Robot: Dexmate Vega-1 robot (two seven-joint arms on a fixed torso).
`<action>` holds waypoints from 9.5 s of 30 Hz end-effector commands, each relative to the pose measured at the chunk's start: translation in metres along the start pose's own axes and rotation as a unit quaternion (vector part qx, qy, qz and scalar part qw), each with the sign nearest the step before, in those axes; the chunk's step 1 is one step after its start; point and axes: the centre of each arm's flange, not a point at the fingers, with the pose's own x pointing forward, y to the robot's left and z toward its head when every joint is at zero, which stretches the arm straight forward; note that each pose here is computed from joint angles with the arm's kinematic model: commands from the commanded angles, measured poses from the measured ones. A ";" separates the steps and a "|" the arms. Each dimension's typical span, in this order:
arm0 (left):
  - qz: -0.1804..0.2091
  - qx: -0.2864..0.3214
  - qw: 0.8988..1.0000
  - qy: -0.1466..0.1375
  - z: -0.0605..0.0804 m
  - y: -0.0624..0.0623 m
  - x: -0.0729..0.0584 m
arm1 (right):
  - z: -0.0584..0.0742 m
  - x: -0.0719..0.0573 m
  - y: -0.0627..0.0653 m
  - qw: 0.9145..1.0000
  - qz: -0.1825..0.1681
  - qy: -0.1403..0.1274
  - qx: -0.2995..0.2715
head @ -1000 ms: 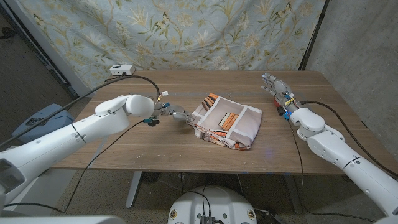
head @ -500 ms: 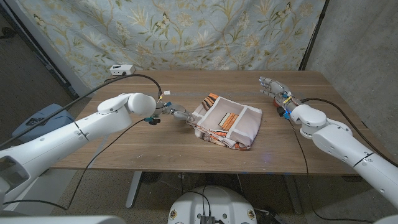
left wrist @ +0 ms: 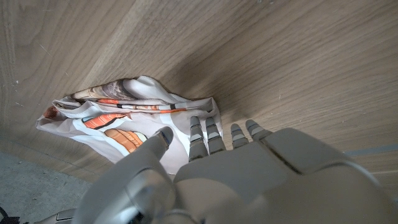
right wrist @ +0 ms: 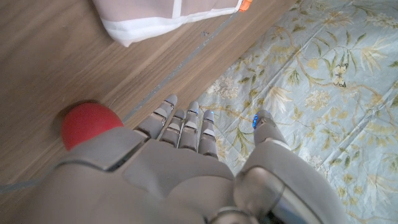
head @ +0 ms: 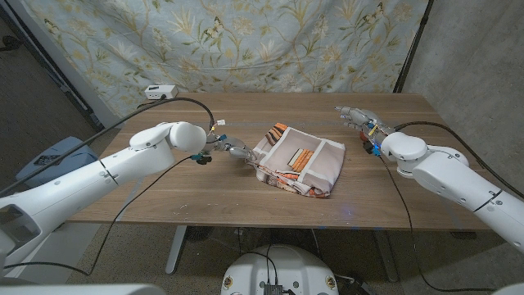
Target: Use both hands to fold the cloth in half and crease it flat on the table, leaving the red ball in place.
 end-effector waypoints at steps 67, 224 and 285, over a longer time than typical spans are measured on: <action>-0.014 0.023 0.999 -0.026 0.006 0.011 0.020 | 0.031 0.023 0.014 0.934 0.078 0.264 -0.226; -0.033 0.009 0.998 -0.052 0.025 -0.006 0.041 | 0.040 0.051 0.067 0.936 0.043 0.204 -0.283; -0.036 -0.006 0.996 -0.080 0.026 -0.019 0.048 | 0.120 0.083 0.090 0.929 0.093 0.184 -0.308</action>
